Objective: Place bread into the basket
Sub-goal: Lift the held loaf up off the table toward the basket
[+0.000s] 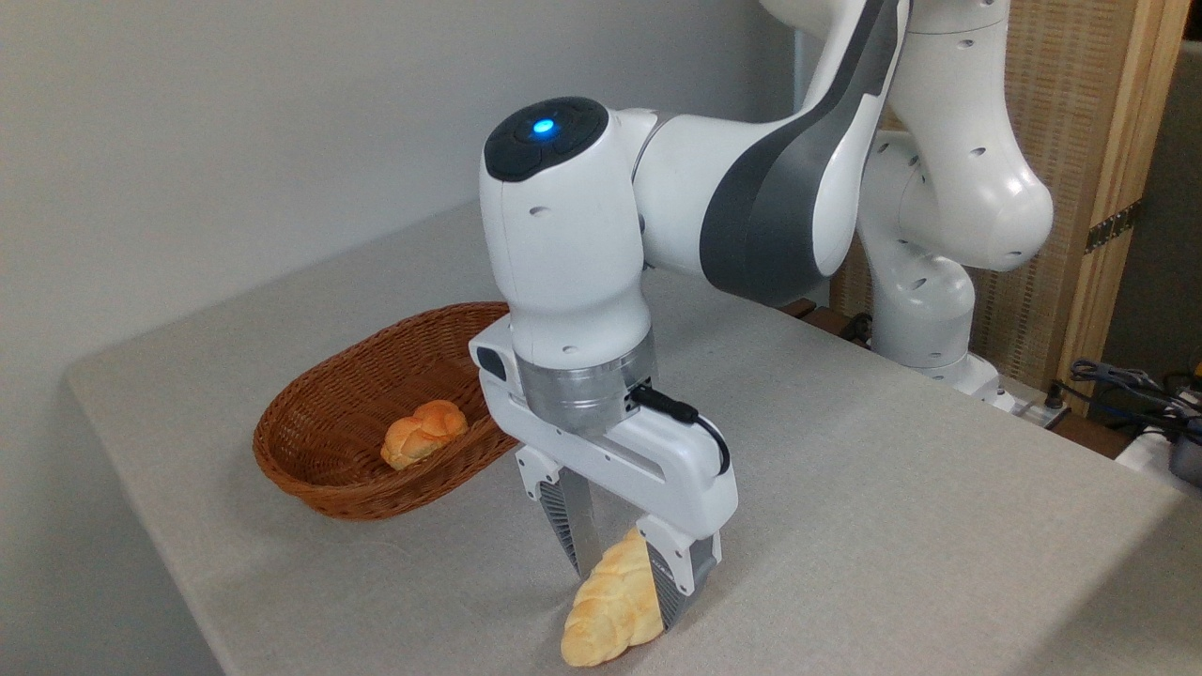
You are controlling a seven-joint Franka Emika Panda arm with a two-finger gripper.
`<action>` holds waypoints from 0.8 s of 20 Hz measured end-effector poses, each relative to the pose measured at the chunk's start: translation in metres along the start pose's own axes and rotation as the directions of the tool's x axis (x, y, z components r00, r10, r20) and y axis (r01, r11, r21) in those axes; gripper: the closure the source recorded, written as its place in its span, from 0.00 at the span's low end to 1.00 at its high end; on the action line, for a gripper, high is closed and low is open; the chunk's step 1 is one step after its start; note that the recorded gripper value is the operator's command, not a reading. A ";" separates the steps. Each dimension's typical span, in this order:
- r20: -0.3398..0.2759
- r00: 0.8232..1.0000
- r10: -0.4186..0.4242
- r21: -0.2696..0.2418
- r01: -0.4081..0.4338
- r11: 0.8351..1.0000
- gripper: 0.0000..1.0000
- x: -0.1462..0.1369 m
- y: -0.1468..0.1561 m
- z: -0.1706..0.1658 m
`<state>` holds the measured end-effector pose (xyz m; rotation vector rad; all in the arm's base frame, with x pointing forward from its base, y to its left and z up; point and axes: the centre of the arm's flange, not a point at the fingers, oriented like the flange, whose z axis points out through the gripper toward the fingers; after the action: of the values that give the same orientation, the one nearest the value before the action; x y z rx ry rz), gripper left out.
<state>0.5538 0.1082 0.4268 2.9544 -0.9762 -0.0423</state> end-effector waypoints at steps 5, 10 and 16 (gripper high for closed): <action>0.015 1.000 0.006 -0.008 -0.006 1.000 0.00 0.004 0.001 0.009; 0.024 1.000 0.015 -0.014 -0.015 1.000 0.26 0.009 0.004 0.015; 0.024 0.999 0.029 -0.013 -0.028 1.000 0.66 0.015 0.009 0.015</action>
<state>0.5595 0.0919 0.4120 2.9344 -1.0166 -0.0834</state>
